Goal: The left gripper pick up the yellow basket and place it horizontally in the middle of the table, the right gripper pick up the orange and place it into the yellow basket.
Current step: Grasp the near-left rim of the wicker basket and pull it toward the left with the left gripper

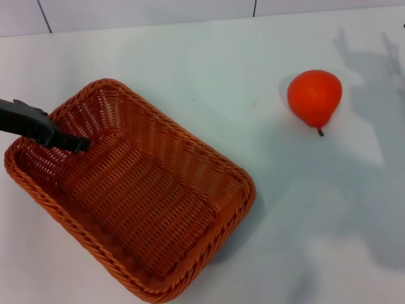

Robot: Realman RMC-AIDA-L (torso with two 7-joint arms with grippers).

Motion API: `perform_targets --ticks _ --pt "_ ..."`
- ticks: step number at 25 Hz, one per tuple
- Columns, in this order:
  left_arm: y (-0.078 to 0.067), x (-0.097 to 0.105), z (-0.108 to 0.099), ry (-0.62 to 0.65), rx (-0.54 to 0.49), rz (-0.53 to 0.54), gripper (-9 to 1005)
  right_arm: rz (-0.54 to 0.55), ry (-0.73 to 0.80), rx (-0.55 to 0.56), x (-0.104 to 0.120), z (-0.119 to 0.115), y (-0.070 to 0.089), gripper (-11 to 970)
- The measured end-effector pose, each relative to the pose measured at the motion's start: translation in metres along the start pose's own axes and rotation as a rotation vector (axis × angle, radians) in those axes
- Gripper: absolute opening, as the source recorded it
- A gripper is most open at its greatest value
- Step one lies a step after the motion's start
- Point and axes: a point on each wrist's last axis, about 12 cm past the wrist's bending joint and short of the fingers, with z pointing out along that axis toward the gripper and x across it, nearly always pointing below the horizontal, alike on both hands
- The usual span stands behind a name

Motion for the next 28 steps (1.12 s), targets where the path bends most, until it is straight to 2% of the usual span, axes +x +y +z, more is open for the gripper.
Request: perform_targets --ticks 3,8,19,24,28 --pt "0.0002 0.0002 0.0003 0.0 -0.002 -0.002 849 0.0 0.0 0.0 -0.0001 -0.0002 0.0001 930" --pt "0.0016 0.0013 0.0009 0.009 -0.015 -0.001 712 0.0 -0.001 -0.001 -0.0002 -0.0005 0.0004 929" --pt "0.0038 0.0004 0.001 0.0 -0.048 0.008 559 0.0 -0.001 -0.002 -0.0002 -0.0006 0.0006 927" --pt "0.0055 0.0022 0.0032 0.025 -0.076 0.013 436 0.001 0.0 -0.004 -0.0001 -0.0006 0.0007 926" --pt "0.0044 0.0015 0.0065 0.054 -0.088 0.025 284 0.001 0.0 -0.005 0.0 -0.0004 0.0008 926"
